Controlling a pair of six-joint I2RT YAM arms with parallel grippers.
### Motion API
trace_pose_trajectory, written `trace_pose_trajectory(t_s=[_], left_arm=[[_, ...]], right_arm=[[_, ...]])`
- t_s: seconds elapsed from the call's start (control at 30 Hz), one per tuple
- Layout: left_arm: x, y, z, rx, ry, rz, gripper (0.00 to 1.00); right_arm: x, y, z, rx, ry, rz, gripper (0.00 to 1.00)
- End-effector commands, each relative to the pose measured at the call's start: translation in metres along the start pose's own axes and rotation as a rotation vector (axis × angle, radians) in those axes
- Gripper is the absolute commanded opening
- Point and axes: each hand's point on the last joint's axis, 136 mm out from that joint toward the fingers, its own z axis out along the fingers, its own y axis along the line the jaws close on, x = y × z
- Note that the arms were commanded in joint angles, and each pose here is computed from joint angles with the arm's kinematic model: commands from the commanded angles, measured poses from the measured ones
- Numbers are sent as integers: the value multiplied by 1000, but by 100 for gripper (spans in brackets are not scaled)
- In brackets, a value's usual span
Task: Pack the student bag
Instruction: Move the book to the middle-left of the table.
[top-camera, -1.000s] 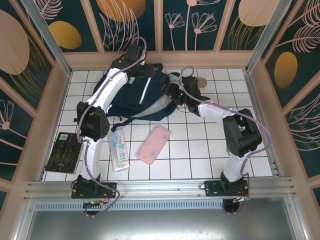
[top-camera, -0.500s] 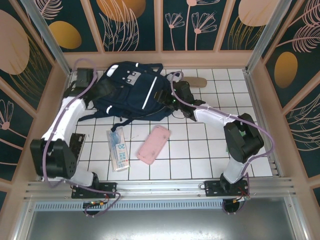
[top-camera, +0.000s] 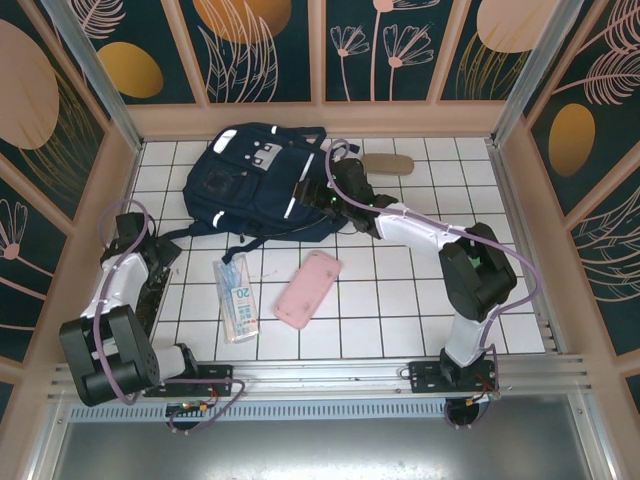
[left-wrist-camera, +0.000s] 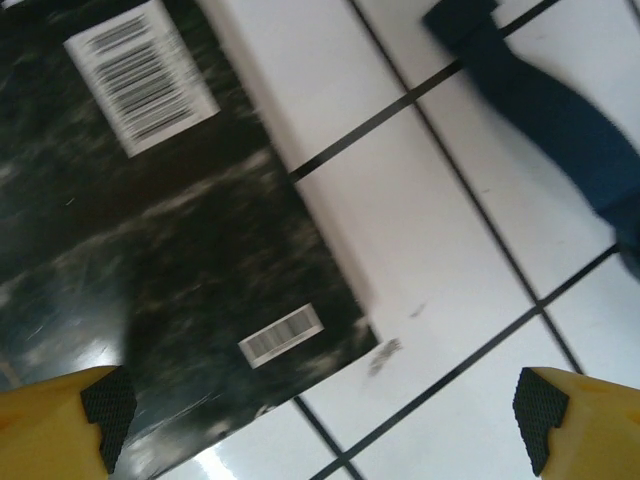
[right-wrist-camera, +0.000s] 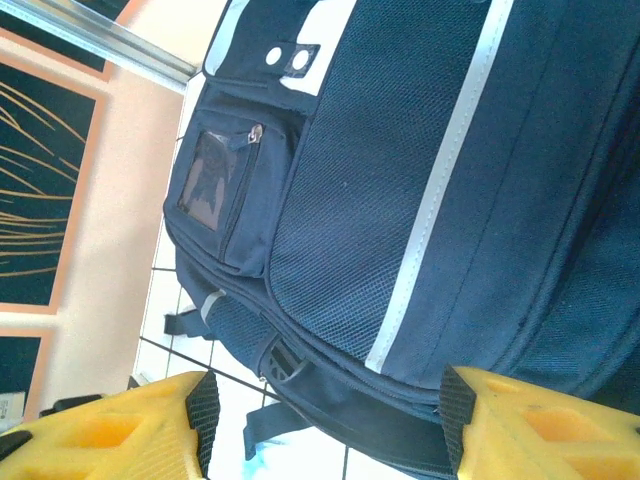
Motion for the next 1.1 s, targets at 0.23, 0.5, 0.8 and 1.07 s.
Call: trace_pose_trajectory(t_s=[0.23,0.5,0.8,1.07], left_arm=[[37,5,18,86,76,-135,99],[57,-54,17,458,203,-229,93],[61,-127,-18,769,233,-228,90],[44,-144,-40,739,167,-111,91]], right_arm=[[5,9,5,8,11,-37,63],[10,9,6,11,22,-35,63],[13,14,17,-5,50,-40,62],[31,40,42,-86,144,-86,60]])
